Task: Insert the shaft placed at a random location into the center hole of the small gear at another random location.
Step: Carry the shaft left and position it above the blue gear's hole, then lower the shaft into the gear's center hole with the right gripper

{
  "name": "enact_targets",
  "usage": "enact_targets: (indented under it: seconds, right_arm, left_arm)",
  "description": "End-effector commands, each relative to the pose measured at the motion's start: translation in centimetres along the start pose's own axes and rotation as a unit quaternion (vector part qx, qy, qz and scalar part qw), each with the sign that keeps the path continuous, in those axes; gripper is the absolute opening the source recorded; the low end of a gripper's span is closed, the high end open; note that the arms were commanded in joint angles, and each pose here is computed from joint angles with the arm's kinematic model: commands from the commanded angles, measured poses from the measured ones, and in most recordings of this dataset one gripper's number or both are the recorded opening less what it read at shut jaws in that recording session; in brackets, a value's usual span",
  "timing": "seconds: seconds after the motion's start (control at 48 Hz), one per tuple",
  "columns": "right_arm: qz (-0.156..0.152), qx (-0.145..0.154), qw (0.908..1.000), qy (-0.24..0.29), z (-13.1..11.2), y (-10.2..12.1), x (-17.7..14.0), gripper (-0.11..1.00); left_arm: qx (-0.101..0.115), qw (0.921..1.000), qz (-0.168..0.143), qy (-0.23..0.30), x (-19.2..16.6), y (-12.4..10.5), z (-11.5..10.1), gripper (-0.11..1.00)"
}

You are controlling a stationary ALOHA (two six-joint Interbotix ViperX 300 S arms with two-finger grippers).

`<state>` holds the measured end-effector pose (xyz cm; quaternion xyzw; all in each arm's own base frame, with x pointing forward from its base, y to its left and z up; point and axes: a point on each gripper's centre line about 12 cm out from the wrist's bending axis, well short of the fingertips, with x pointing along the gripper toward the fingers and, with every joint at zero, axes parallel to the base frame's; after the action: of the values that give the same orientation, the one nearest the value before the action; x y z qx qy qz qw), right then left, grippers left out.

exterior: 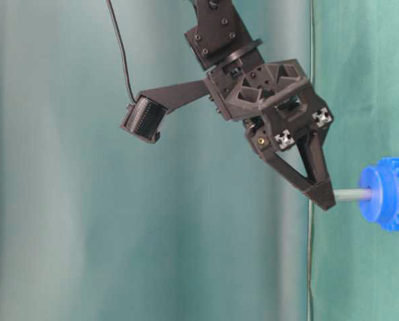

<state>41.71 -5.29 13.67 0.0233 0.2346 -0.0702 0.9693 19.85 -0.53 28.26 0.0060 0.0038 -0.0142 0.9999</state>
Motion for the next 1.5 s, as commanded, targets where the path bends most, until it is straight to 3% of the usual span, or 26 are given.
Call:
enact_targets:
  seconds: [0.0,0.604,1.48]
  right_arm:
    - [0.001,-0.008,0.9995,-0.03,2.2,0.1,-0.8,0.13]
    - [0.002,-0.012,0.9993,-0.035,2.9,0.1,-1.3,0.13]
    - [-0.001,-0.003,0.9999,-0.017,0.1,0.0,0.1,0.13]
  left_arm:
    - [0.0,0.9999,-0.002,-0.011,0.2,-0.1,0.9,0.0]
    - [0.0,0.9999,-0.002,-0.01,0.3,-0.1,0.9,0.0]
    - [0.001,0.9999,-0.002,-0.01,0.3,-0.1,0.9,0.0]
